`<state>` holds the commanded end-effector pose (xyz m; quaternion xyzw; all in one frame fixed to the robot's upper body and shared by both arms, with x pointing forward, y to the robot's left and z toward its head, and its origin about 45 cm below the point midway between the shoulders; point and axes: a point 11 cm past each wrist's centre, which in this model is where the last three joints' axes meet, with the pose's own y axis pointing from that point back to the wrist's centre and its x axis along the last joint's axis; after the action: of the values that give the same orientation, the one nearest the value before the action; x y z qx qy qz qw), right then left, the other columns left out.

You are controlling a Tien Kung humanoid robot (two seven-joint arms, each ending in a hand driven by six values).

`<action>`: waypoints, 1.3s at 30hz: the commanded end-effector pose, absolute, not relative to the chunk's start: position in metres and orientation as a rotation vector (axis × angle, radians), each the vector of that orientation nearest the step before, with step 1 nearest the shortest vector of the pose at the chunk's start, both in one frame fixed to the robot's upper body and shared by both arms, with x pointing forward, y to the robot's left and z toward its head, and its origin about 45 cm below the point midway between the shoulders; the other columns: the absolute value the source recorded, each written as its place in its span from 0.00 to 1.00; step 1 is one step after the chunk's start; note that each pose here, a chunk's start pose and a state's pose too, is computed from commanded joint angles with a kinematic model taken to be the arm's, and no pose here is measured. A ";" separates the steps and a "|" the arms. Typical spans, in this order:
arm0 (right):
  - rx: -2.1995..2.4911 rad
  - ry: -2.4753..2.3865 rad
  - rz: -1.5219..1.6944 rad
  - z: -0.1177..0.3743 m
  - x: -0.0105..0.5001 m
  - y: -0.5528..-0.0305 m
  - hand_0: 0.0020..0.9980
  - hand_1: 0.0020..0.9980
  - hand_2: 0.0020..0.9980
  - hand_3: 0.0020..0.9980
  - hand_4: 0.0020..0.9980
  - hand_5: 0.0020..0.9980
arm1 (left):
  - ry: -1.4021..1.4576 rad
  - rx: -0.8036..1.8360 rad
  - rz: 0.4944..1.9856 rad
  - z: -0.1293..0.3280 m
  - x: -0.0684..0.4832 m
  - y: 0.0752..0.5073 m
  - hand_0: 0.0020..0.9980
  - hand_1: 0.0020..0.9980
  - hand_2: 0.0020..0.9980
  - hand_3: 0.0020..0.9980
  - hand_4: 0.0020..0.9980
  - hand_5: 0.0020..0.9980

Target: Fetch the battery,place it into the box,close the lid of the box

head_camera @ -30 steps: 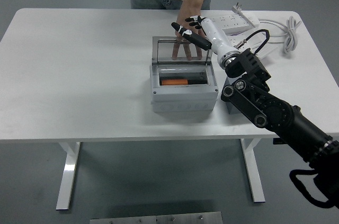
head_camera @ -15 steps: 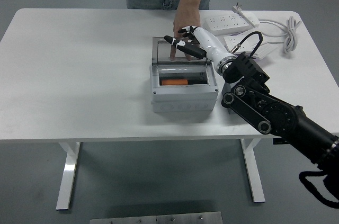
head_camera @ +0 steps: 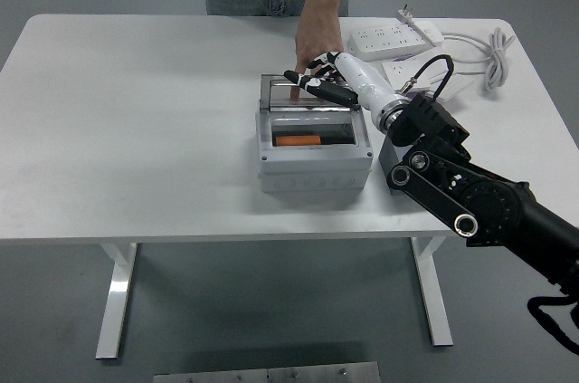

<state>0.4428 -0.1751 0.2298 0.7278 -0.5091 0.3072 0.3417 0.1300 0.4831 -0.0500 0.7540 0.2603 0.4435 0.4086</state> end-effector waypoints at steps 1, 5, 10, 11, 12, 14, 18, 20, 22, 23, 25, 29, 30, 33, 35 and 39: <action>1.892 -1.320 0.798 0.230 0.442 -0.175 0.83 0.70 0.72 0.75 1.00 1.00 | 0.657 1.900 1.118 -0.050 0.130 0.483 0.63 0.70 0.57 0.54 0.50 0.00; 1.891 -1.308 0.800 0.231 0.439 -0.175 0.81 0.70 0.71 0.75 1.00 1.00 | 0.659 1.899 1.118 -0.051 0.128 0.483 0.63 0.70 0.57 0.54 0.50 0.00; 1.889 -1.292 0.799 0.231 0.437 -0.175 0.81 0.70 0.71 0.75 1.00 1.00 | 0.661 1.899 1.116 -0.051 0.128 0.482 0.63 0.70 0.57 0.54 0.50 0.00; 1.888 -1.289 0.797 0.231 0.436 -0.175 0.80 0.69 0.71 0.75 1.00 1.00 | 0.661 1.899 1.116 -0.051 0.128 0.482 0.63 0.70 0.57 0.54 0.50 0.00; 1.887 -1.286 0.797 0.231 0.436 -0.175 0.80 0.69 0.71 0.75 1.00 1.00 | 0.661 1.898 1.115 -0.051 0.128 0.482 0.63 0.70 0.57 0.54 0.50 0.00; 1.884 -1.283 0.800 0.231 0.435 -0.175 0.80 0.69 0.71 0.75 1.00 1.00 | 0.661 1.897 1.114 -0.052 0.127 0.482 0.63 0.70 0.57 0.54 0.50 0.00; 1.871 -1.271 0.803 0.235 0.434 -0.177 0.80 0.70 0.71 0.75 1.00 1.00 | 0.662 1.898 1.114 -0.052 0.127 0.482 0.63 0.70 0.57 0.54 0.50 0.00; 1.861 -1.259 0.802 0.236 0.433 -0.178 0.80 0.70 0.71 0.75 1.00 1.00 | 0.663 1.899 1.113 -0.052 0.127 0.482 0.63 0.70 0.57 0.54 0.50 0.00; 1.845 -1.244 0.796 0.238 0.431 -0.180 0.80 0.70 0.71 0.75 1.00 1.00 | 0.664 1.899 1.113 -0.052 0.126 0.482 0.63 0.70 0.57 0.54 0.50 0.00; 1.838 -1.236 0.793 0.238 0.431 -0.181 0.79 0.70 0.71 0.75 1.00 1.00 | 0.664 1.899 1.112 -0.052 0.126 0.481 0.63 0.70 0.57 0.54 0.50 0.00; 1.823 -1.217 0.784 0.238 0.429 -0.182 0.79 0.70 0.71 0.75 1.00 1.00 | 0.664 1.898 1.111 -0.052 0.127 0.481 0.63 0.70 0.57 0.54 0.50 0.00; 1.805 -1.199 0.778 0.238 0.428 -0.184 0.77 0.68 0.70 0.73 1.00 1.00 | 0.663 1.895 1.106 -0.053 0.127 0.479 0.63 0.70 0.57 0.54 0.50 0.00; 1.801 -1.195 0.778 0.238 0.427 -0.184 0.77 0.68 0.70 0.73 1.00 1.00 | 0.663 1.894 1.105 -0.053 0.127 0.479 0.63 0.70 0.57 0.54 0.50 0.00; 1.795 -1.177 0.779 0.239 0.425 -0.182 0.77 0.68 0.70 0.73 1.00 1.00 | 0.663 1.892 1.101 -0.054 0.126 0.477 0.63 0.70 0.57 0.54 0.50 0.00; 1.793 -1.165 0.784 0.240 0.423 -0.181 0.75 0.66 0.69 0.72 0.99 1.00 | 0.664 1.893 1.099 -0.054 0.126 0.477 0.63 0.70 0.57 0.54 0.50 0.00; 1.792 -1.148 0.791 0.243 0.420 -0.178 0.75 0.66 0.69 0.72 0.99 1.00 | 0.664 1.895 1.099 -0.054 0.126 0.477 0.63 0.70 0.57 0.54 0.50 0.00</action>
<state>0.4198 -0.1779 0.2428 0.7155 -0.4585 0.3157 0.4221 0.1261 0.4771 -0.0542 0.7537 0.2642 0.4370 0.4137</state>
